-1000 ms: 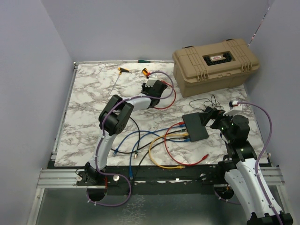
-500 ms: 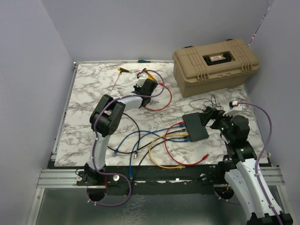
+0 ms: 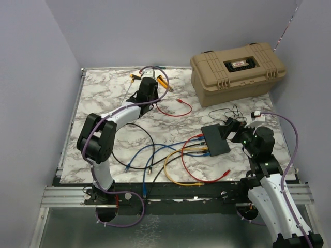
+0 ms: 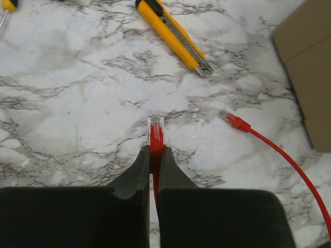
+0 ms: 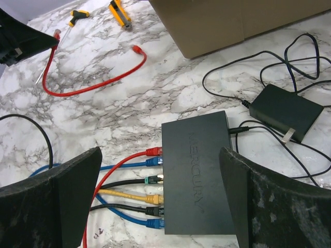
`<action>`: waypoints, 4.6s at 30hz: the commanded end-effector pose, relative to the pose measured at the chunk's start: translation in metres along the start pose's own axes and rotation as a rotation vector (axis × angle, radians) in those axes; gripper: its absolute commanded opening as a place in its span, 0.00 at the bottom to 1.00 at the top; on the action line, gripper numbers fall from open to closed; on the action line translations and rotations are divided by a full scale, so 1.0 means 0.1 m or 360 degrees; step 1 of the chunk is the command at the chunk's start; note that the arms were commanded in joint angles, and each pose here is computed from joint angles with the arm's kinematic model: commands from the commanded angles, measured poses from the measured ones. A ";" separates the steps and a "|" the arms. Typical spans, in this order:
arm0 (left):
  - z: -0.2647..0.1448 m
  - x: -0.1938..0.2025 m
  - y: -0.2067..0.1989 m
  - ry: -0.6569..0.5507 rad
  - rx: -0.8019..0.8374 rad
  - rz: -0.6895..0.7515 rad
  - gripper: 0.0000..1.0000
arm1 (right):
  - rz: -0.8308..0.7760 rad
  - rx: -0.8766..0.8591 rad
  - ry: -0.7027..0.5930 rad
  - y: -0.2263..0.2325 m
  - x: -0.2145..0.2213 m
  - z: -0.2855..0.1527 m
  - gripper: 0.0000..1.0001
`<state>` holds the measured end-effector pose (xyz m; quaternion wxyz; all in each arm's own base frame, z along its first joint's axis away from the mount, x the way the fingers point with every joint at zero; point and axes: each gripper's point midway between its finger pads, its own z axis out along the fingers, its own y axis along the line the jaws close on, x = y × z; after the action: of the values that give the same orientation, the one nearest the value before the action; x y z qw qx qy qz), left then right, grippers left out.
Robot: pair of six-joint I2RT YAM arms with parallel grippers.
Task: Insert the plug into the switch port
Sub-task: Pick up the connector from the center of the board, then insert the connector into the switch port.
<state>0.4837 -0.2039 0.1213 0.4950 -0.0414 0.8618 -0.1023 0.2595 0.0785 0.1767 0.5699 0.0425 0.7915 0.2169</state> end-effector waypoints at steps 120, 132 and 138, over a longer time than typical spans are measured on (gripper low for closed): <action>-0.79 1.87 -2.18 0.0554 0.1700 0.1248 0.00 | 0.0298 0.0154 0.0799 -0.37 1.18 0.76 0.91; -0.76 1.70 -2.22 0.0394 0.1614 0.1160 0.00 | 0.0311 0.0143 0.0807 -0.36 1.19 0.77 0.91; -0.82 1.64 -2.27 0.0329 0.1658 0.1142 0.00 | 0.0312 0.0139 0.0813 -0.36 1.20 0.77 0.91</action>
<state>0.3161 -0.4251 0.0341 0.3121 0.5082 0.7374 -0.3170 0.3008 0.0914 0.0373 0.3492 0.0978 0.9092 0.2046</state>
